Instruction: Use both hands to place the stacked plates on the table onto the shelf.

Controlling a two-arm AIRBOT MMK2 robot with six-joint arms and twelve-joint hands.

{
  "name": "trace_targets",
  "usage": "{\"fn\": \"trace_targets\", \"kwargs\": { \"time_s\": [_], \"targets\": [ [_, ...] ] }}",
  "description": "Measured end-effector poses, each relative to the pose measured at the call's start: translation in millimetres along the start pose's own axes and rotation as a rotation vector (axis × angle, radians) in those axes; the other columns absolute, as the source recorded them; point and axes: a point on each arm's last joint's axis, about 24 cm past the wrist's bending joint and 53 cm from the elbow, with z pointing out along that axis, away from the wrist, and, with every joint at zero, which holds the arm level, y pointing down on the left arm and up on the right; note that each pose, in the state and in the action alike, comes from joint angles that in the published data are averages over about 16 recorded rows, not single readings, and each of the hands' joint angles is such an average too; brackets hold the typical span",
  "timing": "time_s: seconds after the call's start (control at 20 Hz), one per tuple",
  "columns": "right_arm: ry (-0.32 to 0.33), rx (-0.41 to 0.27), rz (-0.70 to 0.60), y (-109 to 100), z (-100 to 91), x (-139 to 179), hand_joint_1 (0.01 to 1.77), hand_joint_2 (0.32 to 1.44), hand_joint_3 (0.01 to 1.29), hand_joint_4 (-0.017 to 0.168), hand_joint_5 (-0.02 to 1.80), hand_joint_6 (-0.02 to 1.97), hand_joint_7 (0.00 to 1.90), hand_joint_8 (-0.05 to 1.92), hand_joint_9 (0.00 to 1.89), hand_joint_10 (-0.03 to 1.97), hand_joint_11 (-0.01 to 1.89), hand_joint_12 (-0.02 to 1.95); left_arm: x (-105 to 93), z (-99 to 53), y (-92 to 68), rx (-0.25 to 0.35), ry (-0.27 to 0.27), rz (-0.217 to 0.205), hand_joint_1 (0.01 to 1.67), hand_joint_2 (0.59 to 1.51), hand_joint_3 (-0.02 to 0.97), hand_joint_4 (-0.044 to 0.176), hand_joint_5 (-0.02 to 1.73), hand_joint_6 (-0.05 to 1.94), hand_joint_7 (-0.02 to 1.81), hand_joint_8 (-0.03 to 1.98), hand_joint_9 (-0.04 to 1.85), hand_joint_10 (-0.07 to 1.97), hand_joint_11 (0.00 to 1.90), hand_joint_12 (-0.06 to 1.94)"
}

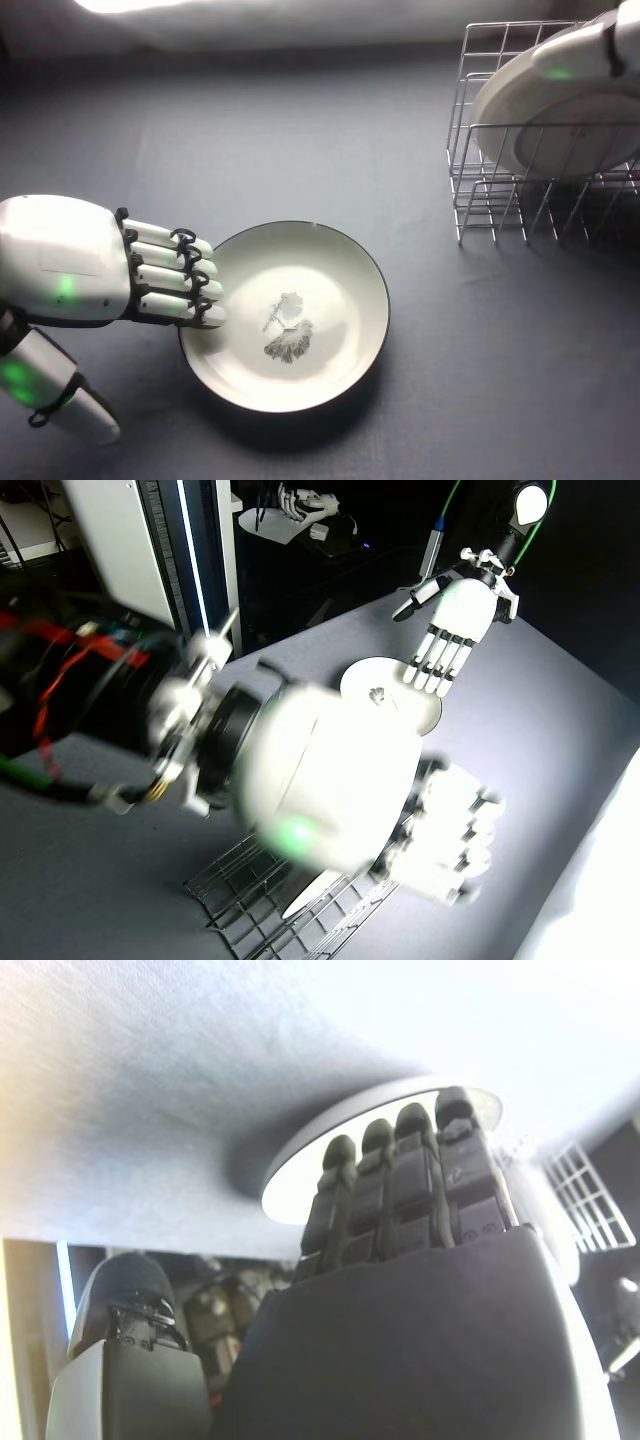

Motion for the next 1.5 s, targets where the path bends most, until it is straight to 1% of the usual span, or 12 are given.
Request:
{"fn": "trace_targets", "kwargs": {
  "time_s": [0.2, 0.3, 0.4, 0.45, 0.55, 0.7, 0.9, 1.05, 1.25, 1.5],
  "targets": [
    [0.076, -0.117, -0.165, 34.4, 1.6, 30.9, 0.86, 0.9, 0.01, 0.001, 0.13, 0.02, 0.14, 0.01, 0.11, 0.05, 0.02, 0.34, 5.8, 4.1, 3.3, -0.014, 0.009, -0.014, 0.01, 1.046, 0.021, 0.005, 0.05, 0.02, 0.03, 0.01, 0.02, 0.01, 0.02, -0.01],
    [0.124, -0.176, -0.252, 47.9, -0.5, 50.7, 0.83, 0.87, 0.01, 0.002, 0.07, 0.0, 0.07, 0.01, 0.05, 0.02, 0.01, 0.17, 10.0, 4.9, 5.6, -0.023, 0.016, -0.024, 0.01, 1.046, 0.02, 0.004, 0.04, 0.01, 0.03, 0.01, 0.02, 0.0, 0.02, -0.01],
    [0.175, -0.233, -0.336, 58.4, -4.6, 71.8, 0.8, 0.83, 0.01, 0.004, 0.03, 0.0, 0.03, 0.01, 0.03, 0.01, 0.01, 0.04, 15.5, 5.6, 7.6, -0.031, 0.026, -0.035, 0.01, 1.046, 0.02, 0.002, 0.04, 0.01, 0.02, 0.01, 0.01, 0.0, 0.02, -0.02],
    [0.201, -0.259, -0.373, 62.5, -7.2, 82.3, 0.8, 0.81, 0.01, 0.004, 0.02, 0.0, 0.02, 0.01, 0.02, 0.0, 0.01, 0.01, 18.4, 5.7, 8.6, -0.035, 0.031, -0.041, 0.01, 1.047, 0.02, 0.001, 0.03, 0.0, 0.02, 0.01, 0.01, 0.0, 0.02, -0.02],
    [0.247, -0.303, -0.43, 68.1, -12.7, 101.4, 0.8, 0.77, 0.01, 0.006, 0.02, 0.0, 0.02, 0.01, 0.02, 0.0, 0.01, 0.0, 24.4, 5.6, 10.4, -0.042, 0.043, -0.052, 0.02, 1.048, 0.021, 0.0, 0.03, -0.01, 0.02, 0.01, 0.01, 0.0, 0.01, -0.02],
    [0.309, -0.35, -0.486, 72.5, -19.8, 126.9, 0.82, 0.73, 0.01, 0.008, 0.02, 0.0, 0.02, 0.01, 0.02, 0.0, 0.01, 0.0, 33.6, 5.3, 12.7, -0.052, 0.061, -0.067, 0.02, 1.049, 0.021, -0.003, 0.01, -0.02, 0.02, 0.0, 0.0, -0.01, 0.01, -0.02],
    [0.374, -0.392, -0.525, 76.4, -24.1, 156.2, 0.88, 0.71, 0.01, 0.009, 0.02, 0.0, 0.02, 0.01, 0.02, 0.0, 0.01, 0.0, 44.3, 4.3, 15.0, -0.064, 0.082, -0.086, 0.01, 1.05, 0.021, -0.007, 0.0, -0.03, 0.02, 0.0, 0.0, -0.01, 0.01, -0.02],
    [0.411, -0.406, -0.532, 76.6, -21.9, 174.9, 0.95, 0.71, 0.01, 0.008, 0.01, 0.0, 0.02, 0.01, 0.02, 0.0, 0.01, 0.0, 47.6, 4.0, 15.4, -0.067, 0.088, -0.091, 0.01, 1.051, 0.021, -0.009, 0.0, -0.04, 0.02, -0.01, 0.0, -0.01, 0.01, -0.02],
    [0.45, -0.402, -0.524, 73.5, -13.2, 198.2, 1.07, 0.72, 0.01, 0.008, 0.01, 0.0, 0.02, 0.01, 0.02, 0.0, 0.01, 0.0, 48.5, 3.9, 15.5, -0.068, 0.091, -0.092, 0.01, 1.052, 0.021, -0.009, 0.0, -0.04, 0.02, -0.01, -0.01, -0.02, 0.01, -0.02],
    [0.491, -0.391, -0.509, 69.9, 1.3, 227.2, 1.22, 0.76, 0.01, 0.008, 0.01, 0.0, 0.02, 0.01, 0.02, 0.0, 0.01, 0.0, 48.6, 3.9, 15.5, -0.069, 0.091, -0.092, 0.01, 1.053, 0.021, -0.009, 0.0, -0.04, 0.02, -0.01, -0.01, -0.02, 0.01, -0.02]
  ]
}}
